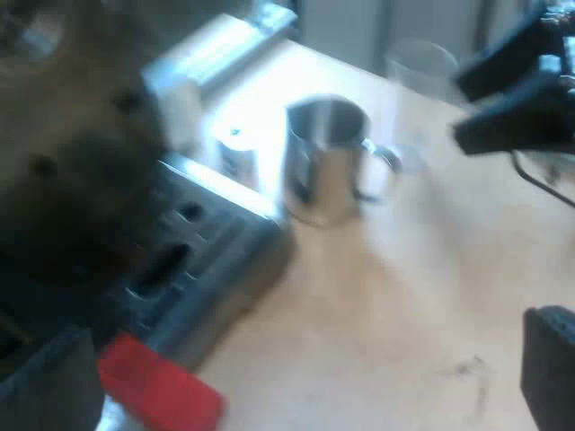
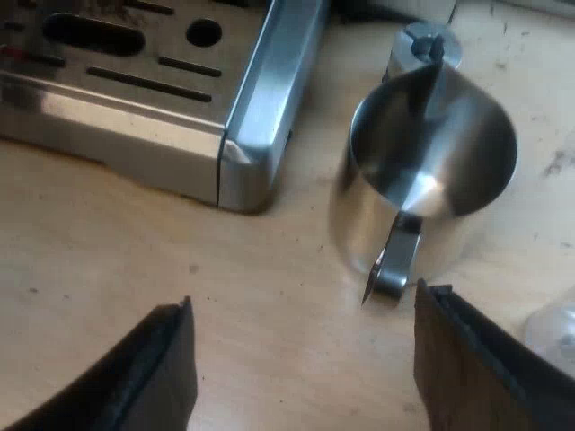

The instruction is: Remove mug from coffee machine

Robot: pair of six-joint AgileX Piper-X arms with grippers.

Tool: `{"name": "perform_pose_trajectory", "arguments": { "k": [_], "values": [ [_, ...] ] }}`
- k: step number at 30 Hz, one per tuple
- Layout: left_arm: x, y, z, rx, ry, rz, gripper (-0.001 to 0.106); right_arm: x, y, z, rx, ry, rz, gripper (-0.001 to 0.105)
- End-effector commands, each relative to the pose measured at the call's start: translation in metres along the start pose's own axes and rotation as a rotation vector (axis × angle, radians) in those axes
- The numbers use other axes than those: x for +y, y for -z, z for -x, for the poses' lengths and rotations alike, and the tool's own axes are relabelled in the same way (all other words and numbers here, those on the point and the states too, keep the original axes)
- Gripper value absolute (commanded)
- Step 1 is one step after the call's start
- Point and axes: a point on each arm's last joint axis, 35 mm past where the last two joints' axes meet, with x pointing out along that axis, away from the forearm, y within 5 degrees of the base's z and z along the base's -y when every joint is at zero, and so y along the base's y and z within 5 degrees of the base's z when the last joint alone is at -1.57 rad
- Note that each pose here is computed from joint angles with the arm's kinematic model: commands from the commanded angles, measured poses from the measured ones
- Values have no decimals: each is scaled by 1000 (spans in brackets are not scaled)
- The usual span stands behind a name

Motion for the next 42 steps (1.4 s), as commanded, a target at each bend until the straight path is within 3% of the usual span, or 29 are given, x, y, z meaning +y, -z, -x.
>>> {"name": "perform_pose_trajectory", "arguments": {
  "k": [1,5,9,11,16,22,26,34,35,38,42],
  "values": [
    [-7,-19,14,-80,-18,24,98,-7,-17,17,-22,0,18,55],
    [-9,-36,25,-149,-64,57,98,-12,-42,31,-71,-40,6,55],
    [-7,-48,36,-205,-106,88,98,-16,-64,36,-65,-54,6,55],
    [2,-59,48,-266,-178,128,98,-17,-78,35,-61,-54,8,55],
    [18,-63,58,-295,-233,170,98,-25,-90,24,-26,-37,-29,55],
    [43,-54,72,-290,-447,275,98,-63,-80,10,30,-20,-187,55],
    [54,-49,81,-288,-563,313,98,-90,-68,10,63,57,-228,55],
    [57,-45,83,-260,-623,312,98,-114,-41,19,110,126,-310,55],
    [58,-45,83,-254,-630,314,98,-113,-39,21,104,133,-313,55],
    [57,-36,88,-215,-766,333,98,-105,-26,28,89,163,-302,55],
    [44,-33,99,-247,-786,295,98,-93,-11,38,56,177,-295,55]
  ]
}}
